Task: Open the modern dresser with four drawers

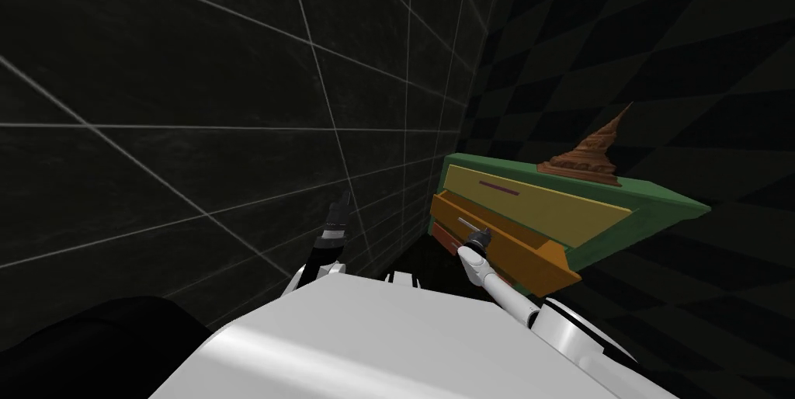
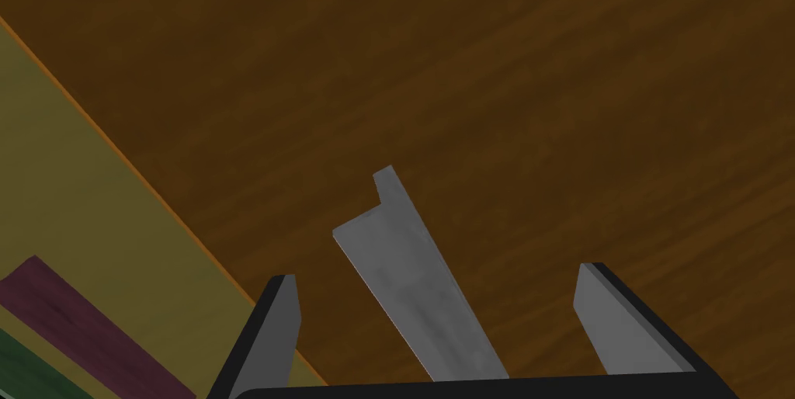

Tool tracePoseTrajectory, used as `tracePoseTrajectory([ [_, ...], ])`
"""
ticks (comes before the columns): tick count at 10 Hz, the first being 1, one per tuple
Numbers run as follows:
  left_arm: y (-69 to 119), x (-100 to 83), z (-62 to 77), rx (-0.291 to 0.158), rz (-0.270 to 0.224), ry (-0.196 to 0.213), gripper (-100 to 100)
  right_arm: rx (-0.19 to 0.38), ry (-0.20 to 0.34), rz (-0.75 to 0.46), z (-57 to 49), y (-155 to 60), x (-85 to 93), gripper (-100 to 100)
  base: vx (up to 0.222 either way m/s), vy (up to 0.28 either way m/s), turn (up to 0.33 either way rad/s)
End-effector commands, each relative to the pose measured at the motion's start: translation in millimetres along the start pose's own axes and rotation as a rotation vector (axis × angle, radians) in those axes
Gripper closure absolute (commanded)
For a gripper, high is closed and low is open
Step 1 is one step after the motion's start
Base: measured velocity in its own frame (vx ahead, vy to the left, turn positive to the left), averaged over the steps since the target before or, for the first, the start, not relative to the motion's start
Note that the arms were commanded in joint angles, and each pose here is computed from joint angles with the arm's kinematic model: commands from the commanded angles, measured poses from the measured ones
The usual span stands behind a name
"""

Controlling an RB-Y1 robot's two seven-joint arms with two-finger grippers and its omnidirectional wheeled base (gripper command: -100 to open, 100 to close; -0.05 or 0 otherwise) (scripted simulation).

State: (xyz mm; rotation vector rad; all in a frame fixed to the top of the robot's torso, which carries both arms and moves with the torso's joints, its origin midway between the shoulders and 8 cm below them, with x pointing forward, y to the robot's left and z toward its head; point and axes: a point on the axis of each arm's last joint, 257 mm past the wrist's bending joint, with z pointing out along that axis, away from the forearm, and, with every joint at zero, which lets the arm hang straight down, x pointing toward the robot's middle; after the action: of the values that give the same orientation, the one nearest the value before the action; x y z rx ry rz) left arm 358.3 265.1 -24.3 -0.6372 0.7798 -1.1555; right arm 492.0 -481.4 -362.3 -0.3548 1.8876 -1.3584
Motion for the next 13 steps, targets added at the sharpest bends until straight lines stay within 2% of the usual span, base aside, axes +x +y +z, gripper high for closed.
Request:
tracePoseTrajectory([
  [1, -0.1, 0.1, 0.1, 0.000, 0.000, 0.000, 0, 0.020, 0.049, 0.005, 18.1, -23.2, 24.5, -100, -0.074, 0.039, 0.151],
  [2, 0.0, 0.0, 0.0, 0.000, 0.000, 0.000, 0, 0.020, 0.049, 0.005, 18.1, -23.2, 24.5, -100, -0.040, 0.014, -0.030],
  [4, 0.0, 0.0, 0.0, 0.000, 0.000, 0.000, 0, 0.051, 0.111, 0.013, 38.8, -55.8, 58.9, -100, -0.071, 0.043, 0.294],
  [7, 0.0, 0.0, 0.1, 0.000, 0.000, 0.000, 0, 0.102, 0.195, 0.032, 64.6, -109.0, 106.7, -100, -0.122, 0.077, 0.371],
  [9, 0.1, -0.1, -0.1, 0.000, 0.000, 0.000, 0, 0.102, 0.195, 0.032, 64.6, -109.0, 106.7, -100, -0.033, 0.051, 0.026],
  [10, 0.1, -0.1, -0.1, 0.000, 0.000, 0.000, 0, 0.120, 0.220, 0.040, 71.8, -127.8, 121.5, -100, -0.019, 0.023, 0.190],
  [12, 0.1, -0.1, -0.1, 0.000, 0.000, 0.000, 0, 0.109, 0.221, 0.038, 69.4, -119.8, 122.7, -100, -0.019, 0.009, 0.071],
  [13, 0.1, -0.1, -0.1, 0.000, 0.000, 0.000, 0, 0.107, 0.223, 0.036, 68.9, -119.2, 123.5, 0, 0.000, 0.000, 0.000],
])
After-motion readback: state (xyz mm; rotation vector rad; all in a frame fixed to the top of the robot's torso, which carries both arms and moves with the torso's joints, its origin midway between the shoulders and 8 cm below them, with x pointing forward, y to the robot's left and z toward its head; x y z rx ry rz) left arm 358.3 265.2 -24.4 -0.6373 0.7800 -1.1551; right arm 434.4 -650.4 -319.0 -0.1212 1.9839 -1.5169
